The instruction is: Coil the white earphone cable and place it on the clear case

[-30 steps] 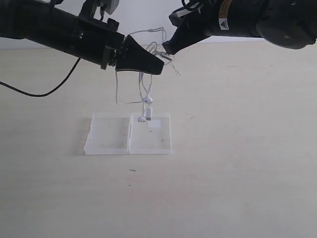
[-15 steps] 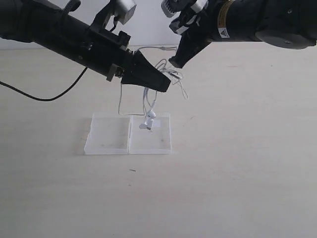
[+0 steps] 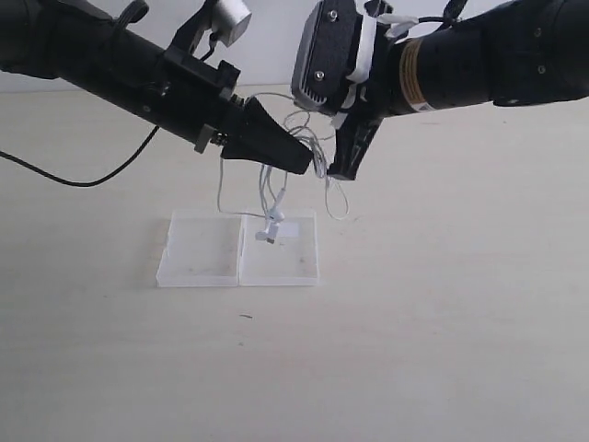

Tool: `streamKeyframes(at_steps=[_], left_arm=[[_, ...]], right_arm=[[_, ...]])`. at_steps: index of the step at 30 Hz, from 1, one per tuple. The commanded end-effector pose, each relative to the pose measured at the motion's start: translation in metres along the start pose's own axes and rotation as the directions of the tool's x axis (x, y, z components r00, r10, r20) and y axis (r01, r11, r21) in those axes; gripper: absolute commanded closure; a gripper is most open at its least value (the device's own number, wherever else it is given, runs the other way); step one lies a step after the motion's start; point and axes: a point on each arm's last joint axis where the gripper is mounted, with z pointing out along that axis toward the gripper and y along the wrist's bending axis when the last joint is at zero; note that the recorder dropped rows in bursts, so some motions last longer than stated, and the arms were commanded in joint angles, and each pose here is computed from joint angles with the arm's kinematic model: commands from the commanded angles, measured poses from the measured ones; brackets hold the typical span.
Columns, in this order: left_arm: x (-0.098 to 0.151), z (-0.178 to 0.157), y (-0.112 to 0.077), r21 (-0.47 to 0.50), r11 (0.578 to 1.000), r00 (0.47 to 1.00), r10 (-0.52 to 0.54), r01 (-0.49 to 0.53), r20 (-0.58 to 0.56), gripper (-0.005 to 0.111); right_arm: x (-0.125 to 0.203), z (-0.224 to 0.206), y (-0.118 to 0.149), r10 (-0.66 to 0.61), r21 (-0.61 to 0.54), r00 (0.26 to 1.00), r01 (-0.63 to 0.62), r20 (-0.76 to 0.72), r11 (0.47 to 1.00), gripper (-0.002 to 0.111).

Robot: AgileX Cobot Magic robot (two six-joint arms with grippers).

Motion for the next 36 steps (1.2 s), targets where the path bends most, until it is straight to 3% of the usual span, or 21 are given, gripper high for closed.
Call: streamKeyframes(at_steps=[1, 16, 36], left_arm=[[-0.001, -0.007, 0.0, -0.007, 1.0, 1.0, 0.018, -0.018, 0.019, 0.107], [-0.007, -0.029, 0.011, -0.026, 1.0, 0.989, 0.018, -0.015, 0.145, 0.107], [-0.011, -0.029, 0.01, -0.022, 0.998, 0.98, 0.056, -0.053, 0.189, 0.107]], right_arm=[[-0.003, -0.003, 0.009, 0.0, -0.112, 0.999, 0.004, 0.037, 0.994, 0.108], [-0.008, -0.008, 0.008, 0.038, -0.114, 0.998, -0.032, 0.052, 0.993, 0.108], [-0.011, -0.009, 0.01, 0.17, -0.155, 0.983, -0.159, 0.062, 0.975, 0.108]])
